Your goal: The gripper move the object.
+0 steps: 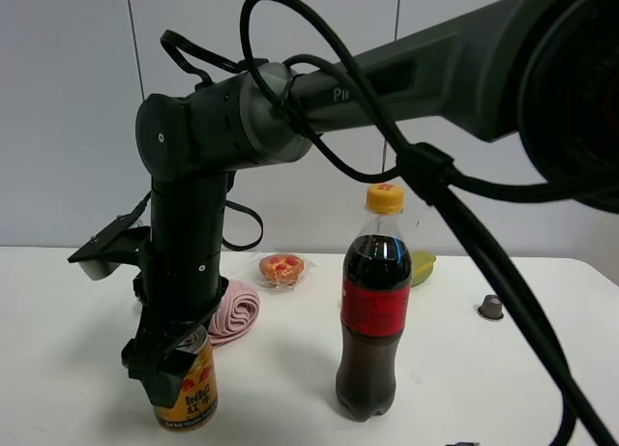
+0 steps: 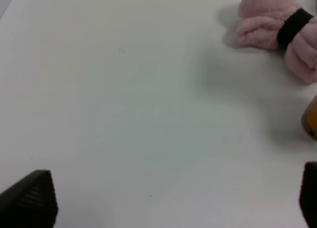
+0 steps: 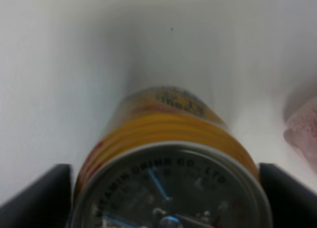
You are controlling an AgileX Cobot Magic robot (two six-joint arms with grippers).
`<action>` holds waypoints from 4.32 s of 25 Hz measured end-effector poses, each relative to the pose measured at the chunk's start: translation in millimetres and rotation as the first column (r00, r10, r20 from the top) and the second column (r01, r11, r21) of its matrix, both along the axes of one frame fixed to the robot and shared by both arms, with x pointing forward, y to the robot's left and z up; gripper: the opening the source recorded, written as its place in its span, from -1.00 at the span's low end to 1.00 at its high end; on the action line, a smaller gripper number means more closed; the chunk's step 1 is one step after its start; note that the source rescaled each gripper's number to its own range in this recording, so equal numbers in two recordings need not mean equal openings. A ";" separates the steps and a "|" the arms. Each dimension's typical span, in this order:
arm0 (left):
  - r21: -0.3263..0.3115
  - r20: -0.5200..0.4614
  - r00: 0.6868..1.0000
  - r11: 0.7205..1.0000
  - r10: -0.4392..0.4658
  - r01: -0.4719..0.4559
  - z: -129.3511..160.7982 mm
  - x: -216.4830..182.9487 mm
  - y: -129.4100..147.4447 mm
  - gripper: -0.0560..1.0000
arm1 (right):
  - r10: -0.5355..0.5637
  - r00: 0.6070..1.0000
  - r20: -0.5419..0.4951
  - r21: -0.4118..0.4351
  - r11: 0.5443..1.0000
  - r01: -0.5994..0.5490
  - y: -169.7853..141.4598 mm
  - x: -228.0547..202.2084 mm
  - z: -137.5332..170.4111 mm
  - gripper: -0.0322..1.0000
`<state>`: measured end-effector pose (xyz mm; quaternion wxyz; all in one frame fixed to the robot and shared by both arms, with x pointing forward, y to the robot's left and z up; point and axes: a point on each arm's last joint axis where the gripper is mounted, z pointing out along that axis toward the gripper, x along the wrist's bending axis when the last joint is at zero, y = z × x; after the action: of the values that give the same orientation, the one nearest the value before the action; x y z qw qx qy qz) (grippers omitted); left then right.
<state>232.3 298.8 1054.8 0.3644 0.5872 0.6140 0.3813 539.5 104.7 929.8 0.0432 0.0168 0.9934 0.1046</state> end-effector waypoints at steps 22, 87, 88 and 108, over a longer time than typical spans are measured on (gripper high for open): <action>0.000 0.000 1.000 1.000 0.000 0.000 0.0 0.0 0.0 1.00 | -0.407 0.875 0.261 0.320 0.892 0.320 -52.3 -13.9 190.9 0.97; 0.000 0.000 1.000 1.000 0.000 0.000 0.0 0.0 0.0 1.00 | -0.993 0.112 -0.021 0.442 0.091 0.892 -406.7 -197.2 172.4 0.99; 0.000 0.000 1.000 1.000 0.000 0.000 0.0 0.0 0.0 1.00 | -0.994 0.110 -0.017 0.468 0.089 0.879 -406.3 -204.5 169.8 0.99; 0.001 0.000 1.000 1.000 0.001 -0.001 0.0 0.0 0.1 1.00 | -0.999 0.041 -0.028 0.641 0.014 0.768 -404.2 -271.0 121.5 0.99</action>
<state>232.3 298.9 1054.8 0.3640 0.5872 0.6140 0.3817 268.5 -299.5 1051.3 0.3186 0.6487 0.6230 0.2992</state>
